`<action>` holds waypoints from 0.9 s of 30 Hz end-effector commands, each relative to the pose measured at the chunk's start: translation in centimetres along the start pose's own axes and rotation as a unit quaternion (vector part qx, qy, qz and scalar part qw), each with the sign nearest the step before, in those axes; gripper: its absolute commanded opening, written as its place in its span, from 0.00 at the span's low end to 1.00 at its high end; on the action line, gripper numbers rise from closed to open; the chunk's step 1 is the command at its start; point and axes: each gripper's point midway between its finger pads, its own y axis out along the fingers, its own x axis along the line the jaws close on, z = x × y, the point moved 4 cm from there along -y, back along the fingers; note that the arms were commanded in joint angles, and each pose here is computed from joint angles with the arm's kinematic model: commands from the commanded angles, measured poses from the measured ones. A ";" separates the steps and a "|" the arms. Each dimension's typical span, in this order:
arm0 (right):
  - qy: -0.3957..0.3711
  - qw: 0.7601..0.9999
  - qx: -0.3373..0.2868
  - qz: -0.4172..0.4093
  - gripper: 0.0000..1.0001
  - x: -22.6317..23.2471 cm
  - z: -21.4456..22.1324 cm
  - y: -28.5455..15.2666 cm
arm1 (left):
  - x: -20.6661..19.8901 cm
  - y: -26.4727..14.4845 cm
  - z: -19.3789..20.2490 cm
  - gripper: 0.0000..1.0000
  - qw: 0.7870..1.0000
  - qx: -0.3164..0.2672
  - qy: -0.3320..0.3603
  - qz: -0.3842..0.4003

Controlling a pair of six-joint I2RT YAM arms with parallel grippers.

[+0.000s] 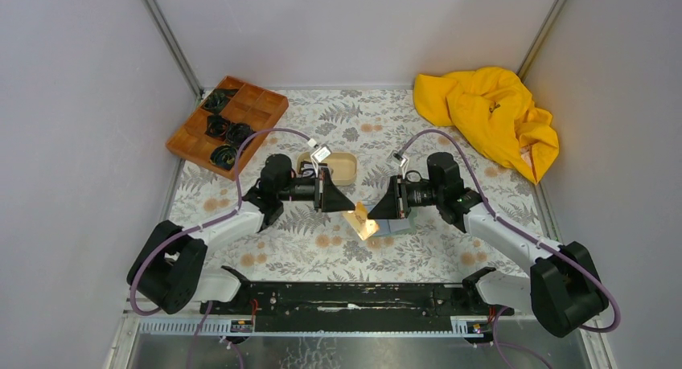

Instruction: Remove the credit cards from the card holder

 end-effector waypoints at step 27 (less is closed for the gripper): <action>-0.026 0.989 -0.097 0.112 0.34 -3.2 -0.4 -1.3 | 17.5 -9.7 -10.9 0.00 0.863 -0.258 -0.093 -0.425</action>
